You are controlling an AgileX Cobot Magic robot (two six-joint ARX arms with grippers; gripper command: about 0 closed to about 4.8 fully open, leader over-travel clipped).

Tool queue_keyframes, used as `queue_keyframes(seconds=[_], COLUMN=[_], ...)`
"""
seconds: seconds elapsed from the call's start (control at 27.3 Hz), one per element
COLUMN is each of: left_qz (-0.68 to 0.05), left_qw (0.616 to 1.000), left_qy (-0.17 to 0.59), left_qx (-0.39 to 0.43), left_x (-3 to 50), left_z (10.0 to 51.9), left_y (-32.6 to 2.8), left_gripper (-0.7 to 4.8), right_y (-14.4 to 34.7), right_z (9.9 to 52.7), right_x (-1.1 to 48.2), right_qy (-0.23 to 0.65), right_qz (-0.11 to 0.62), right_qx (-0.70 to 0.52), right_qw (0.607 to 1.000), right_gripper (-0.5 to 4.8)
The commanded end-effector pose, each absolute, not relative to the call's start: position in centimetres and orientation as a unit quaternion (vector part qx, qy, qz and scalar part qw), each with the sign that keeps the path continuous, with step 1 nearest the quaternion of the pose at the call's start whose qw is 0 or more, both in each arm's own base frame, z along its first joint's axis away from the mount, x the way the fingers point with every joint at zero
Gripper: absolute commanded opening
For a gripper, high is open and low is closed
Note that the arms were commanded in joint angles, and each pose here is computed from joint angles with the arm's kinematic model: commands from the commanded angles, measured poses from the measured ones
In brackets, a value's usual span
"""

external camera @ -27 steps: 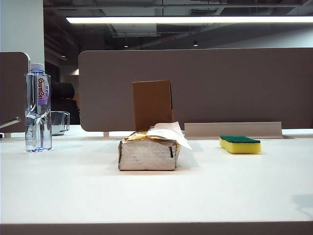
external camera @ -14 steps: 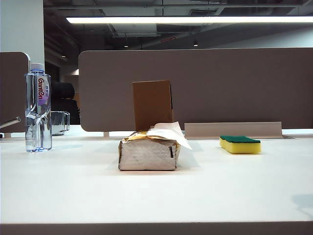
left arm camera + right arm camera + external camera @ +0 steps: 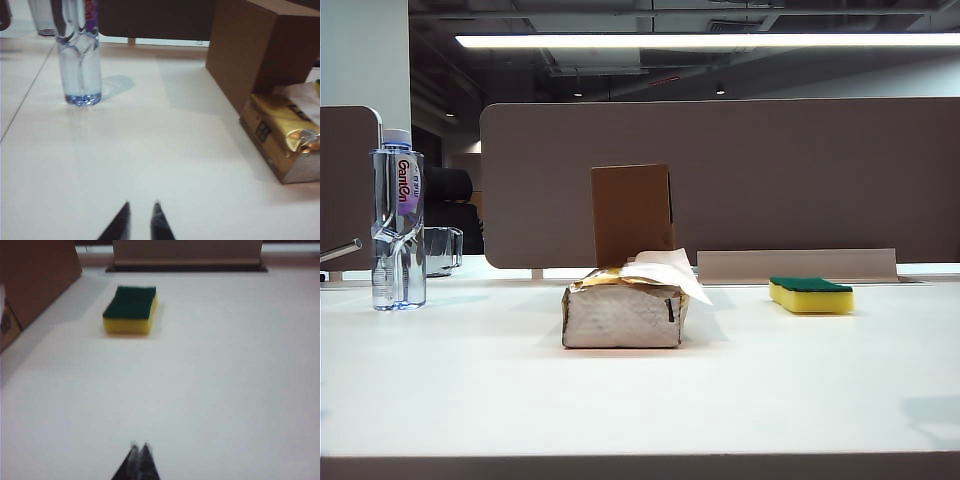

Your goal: Move the sponge from right to left to wipe the table, avoiding obstacles on the table, and finally reaching the bottle of mineral water.

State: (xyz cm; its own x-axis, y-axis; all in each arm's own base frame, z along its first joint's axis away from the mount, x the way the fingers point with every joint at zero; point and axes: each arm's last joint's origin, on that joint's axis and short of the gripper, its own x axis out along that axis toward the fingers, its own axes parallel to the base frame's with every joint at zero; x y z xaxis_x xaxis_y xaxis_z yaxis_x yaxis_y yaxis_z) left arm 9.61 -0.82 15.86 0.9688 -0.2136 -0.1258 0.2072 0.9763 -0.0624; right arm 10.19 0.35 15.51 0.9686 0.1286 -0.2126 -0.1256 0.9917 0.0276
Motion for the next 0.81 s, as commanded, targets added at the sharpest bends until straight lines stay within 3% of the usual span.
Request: queue_keyframes(seconds=[0.04,0.22,0.37,0.51,0.81], left_qz=[-0.121,-0.14,-0.169,-0.233,-0.282], left_qw=[0.991,0.989,0.983,0.967,0.95], left_qy=[0.042,0.016,0.016,0.035,0.027], left_qx=[-0.023,-0.049,-0.075,-0.099,-0.128], left_x=[9.4,8.9,8.4,7.5,6.4], left_z=[17.2,19.3,20.6,22.2,24.4], left_y=[-0.9,-1.0,-1.1,-1.5,-1.7], left_gripper=[0.65,2.35,2.57,3.5,3.5], right_y=[0.4,0.4,0.4,0.4,0.5], right_z=[17.4,19.3,20.9,25.1,29.7], right_x=[10.1,9.8,9.3,7.7,6.8], right_qy=[0.075,0.058,0.054,0.053,0.081], right_qz=[0.067,0.065,0.065,0.064,0.081], right_qx=[0.005,0.043,0.08,0.108,0.126], right_qw=[0.995,0.995,0.993,0.991,0.985], right_gripper=[-0.01,-0.02,-0.01,0.0,0.02])
